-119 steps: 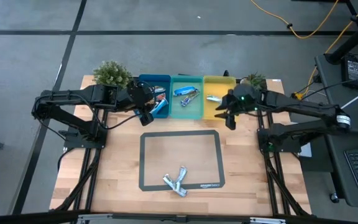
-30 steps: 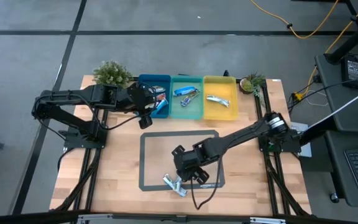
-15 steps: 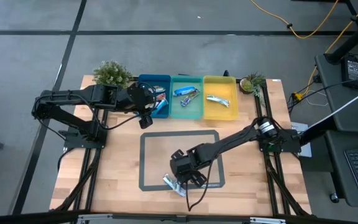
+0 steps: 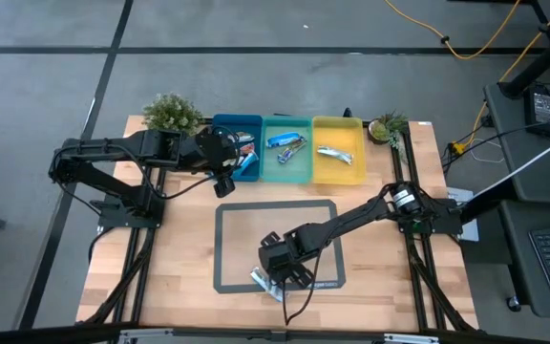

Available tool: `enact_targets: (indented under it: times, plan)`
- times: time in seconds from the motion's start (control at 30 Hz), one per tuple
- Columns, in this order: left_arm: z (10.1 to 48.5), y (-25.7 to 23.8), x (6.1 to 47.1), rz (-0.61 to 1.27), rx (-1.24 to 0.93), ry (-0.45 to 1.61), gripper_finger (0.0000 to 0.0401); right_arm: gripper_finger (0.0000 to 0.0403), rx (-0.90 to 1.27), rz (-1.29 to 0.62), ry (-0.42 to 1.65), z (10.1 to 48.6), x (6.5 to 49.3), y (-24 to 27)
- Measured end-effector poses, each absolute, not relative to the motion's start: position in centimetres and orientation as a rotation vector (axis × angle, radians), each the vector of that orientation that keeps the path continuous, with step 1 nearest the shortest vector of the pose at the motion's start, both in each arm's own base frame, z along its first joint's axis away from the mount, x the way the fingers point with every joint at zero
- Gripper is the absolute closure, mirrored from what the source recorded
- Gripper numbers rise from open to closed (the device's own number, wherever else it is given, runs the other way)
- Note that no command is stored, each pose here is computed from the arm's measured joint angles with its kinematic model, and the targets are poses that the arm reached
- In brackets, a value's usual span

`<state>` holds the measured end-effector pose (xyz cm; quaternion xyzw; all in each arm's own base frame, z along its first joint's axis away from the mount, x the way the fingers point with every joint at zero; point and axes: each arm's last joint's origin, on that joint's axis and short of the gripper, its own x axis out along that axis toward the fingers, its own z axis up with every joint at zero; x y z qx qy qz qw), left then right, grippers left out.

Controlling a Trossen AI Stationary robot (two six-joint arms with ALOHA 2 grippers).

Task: Pick and place Granola Bars by type
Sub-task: Put the right yellow granola bar into the yellow bin

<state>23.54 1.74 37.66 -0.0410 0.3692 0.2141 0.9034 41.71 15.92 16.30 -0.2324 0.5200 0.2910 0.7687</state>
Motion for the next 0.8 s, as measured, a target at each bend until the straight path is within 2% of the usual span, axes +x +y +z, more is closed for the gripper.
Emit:
enact_targets:
  times: [0.3, 0.8]
  plan:
    - [37.7, 1.7, 23.5, 0.447, -0.095, 0.76, 0.0262, 0.0159, -0.498, 0.623, 1.069, 16.2, 42.3, 16.2]
    - [37.6, 1.7, 23.5, 0.446, -0.109, 0.76, 0.0262, 0.0169, -0.47, 0.621, 1.15, 14.0, 42.4, 16.2]
